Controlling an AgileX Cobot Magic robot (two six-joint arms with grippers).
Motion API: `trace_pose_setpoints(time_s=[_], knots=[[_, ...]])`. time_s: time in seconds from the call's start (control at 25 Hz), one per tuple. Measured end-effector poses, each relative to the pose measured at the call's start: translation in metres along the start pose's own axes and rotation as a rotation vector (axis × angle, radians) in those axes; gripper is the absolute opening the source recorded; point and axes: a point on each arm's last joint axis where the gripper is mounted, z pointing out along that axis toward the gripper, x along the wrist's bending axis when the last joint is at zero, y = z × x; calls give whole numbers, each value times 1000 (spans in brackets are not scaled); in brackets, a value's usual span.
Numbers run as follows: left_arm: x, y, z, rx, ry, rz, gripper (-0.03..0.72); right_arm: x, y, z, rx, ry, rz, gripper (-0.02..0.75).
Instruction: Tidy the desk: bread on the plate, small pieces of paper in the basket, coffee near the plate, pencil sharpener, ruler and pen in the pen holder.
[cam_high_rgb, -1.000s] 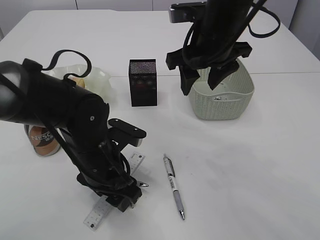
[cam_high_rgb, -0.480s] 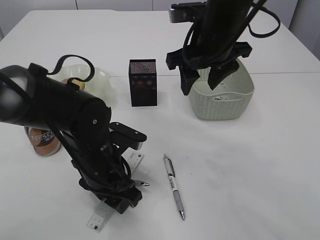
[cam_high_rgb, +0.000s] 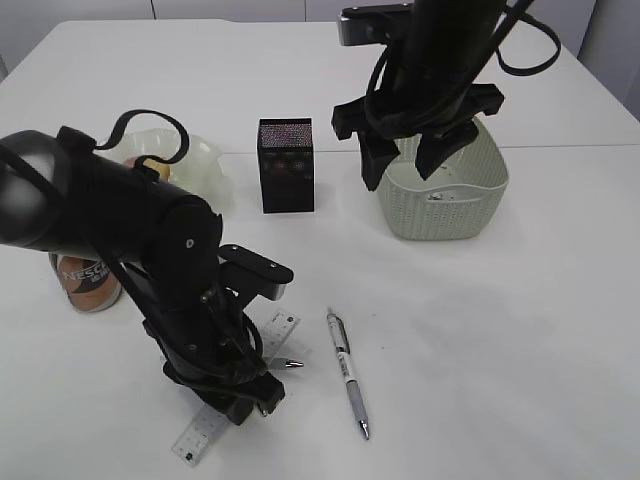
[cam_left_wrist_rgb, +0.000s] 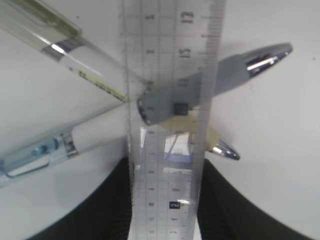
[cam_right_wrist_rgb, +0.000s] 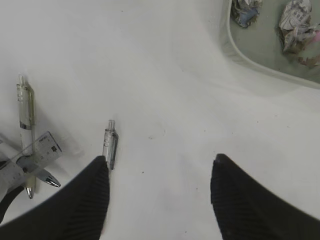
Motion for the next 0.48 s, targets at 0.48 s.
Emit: trace_pose_setpoints(time_s=[0.48], knots=[[0,-1,0,11,1,-2,277,0,0,0,0,0,0,471]])
